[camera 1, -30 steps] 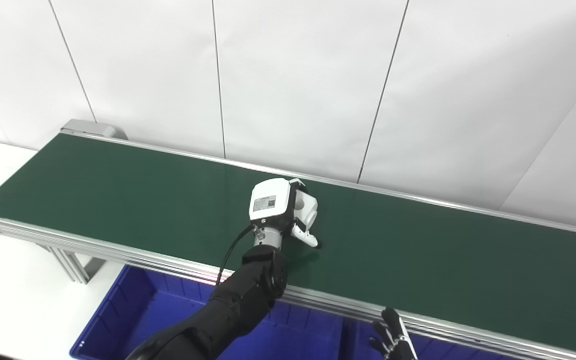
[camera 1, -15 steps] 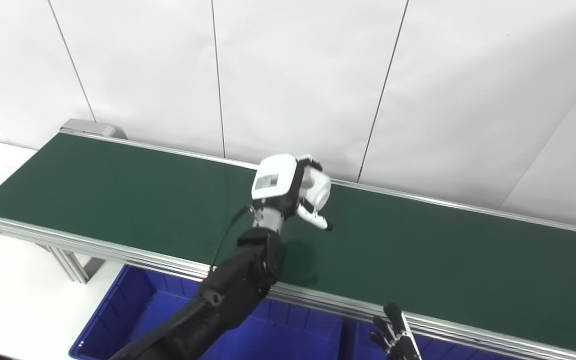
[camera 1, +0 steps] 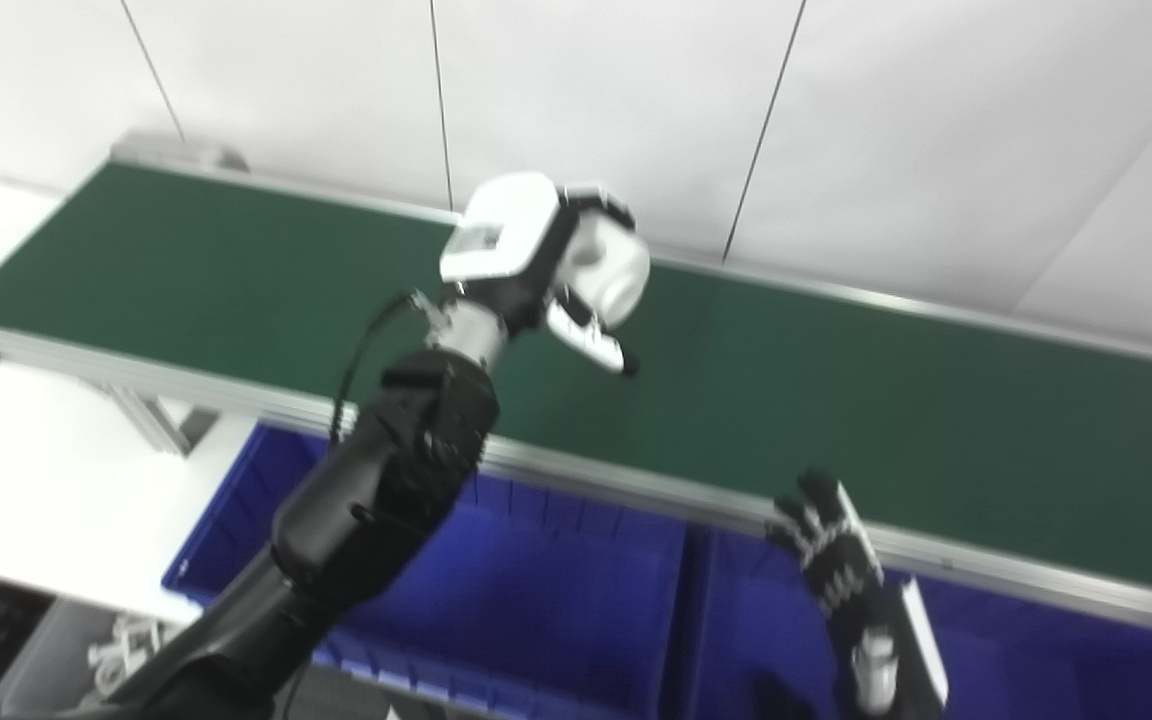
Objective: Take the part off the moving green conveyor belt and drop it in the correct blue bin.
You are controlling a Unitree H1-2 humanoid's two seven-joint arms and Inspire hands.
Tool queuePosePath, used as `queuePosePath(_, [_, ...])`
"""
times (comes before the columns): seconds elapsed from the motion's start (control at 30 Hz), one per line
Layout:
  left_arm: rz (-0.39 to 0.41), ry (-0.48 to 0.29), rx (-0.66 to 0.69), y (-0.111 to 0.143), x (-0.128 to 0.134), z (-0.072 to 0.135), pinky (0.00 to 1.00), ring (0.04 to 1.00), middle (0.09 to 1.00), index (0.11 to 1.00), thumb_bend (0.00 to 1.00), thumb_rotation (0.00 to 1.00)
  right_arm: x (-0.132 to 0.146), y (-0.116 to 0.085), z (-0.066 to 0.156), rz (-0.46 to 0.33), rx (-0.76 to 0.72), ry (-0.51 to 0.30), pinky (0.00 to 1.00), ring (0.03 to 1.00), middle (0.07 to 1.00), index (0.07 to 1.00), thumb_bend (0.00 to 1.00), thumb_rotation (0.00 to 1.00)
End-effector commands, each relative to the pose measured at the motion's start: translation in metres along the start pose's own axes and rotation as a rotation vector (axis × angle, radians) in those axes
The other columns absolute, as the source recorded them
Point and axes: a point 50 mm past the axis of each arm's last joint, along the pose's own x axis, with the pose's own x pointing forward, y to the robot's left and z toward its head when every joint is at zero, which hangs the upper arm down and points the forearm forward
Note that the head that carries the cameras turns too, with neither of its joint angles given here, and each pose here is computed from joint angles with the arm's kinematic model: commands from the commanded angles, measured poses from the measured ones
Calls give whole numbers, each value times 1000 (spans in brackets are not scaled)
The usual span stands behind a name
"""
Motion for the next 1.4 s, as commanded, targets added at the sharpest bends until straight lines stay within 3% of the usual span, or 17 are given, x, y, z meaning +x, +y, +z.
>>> queuePosePath(0.0, [28,11,29,13,-11,-1,282,373,463,524,499,0,9,-1,16,-2,13,-42,829,907,957,965,1000,991])
queuePosePath(0.2, [-48,30,58,6,-63,-15,273,370,458,524,499,0,12,-3,24,-12,6,-46,822,899,953,964,1000,1000])
queuePosePath(0.33, [-260,-53,57,6,-90,-36,266,370,446,522,498,0,16,-4,28,-16,8,-54,813,891,947,956,1000,1000])
queuePosePath(0.5, [-399,-117,21,5,-108,-58,241,366,445,514,500,0,22,-4,33,-13,9,-62,808,886,940,950,1000,1000])
queuePosePath(0.67, [-486,-129,68,-5,-129,-66,362,430,517,478,502,0,24,-5,36,-10,9,-62,805,888,938,947,1000,1000])
queuePosePath(0.9, [-588,-133,109,-30,-148,-76,311,392,487,512,501,0,23,-6,37,3,6,-58,801,886,935,944,1000,1000])
queuePosePath(1.03, [-653,-148,108,-45,-150,-84,332,421,507,494,501,0,22,-5,37,9,8,-53,810,886,936,944,1000,1000])
queuePosePath(1.17, [-656,-161,110,-64,-151,-92,350,428,530,479,500,0,21,-4,37,8,12,-48,812,883,934,945,1000,1000])
queuePosePath(1.37, [-483,-129,163,-99,-150,-108,333,407,507,502,501,0,18,-3,38,13,17,-46,821,887,936,950,1000,999])
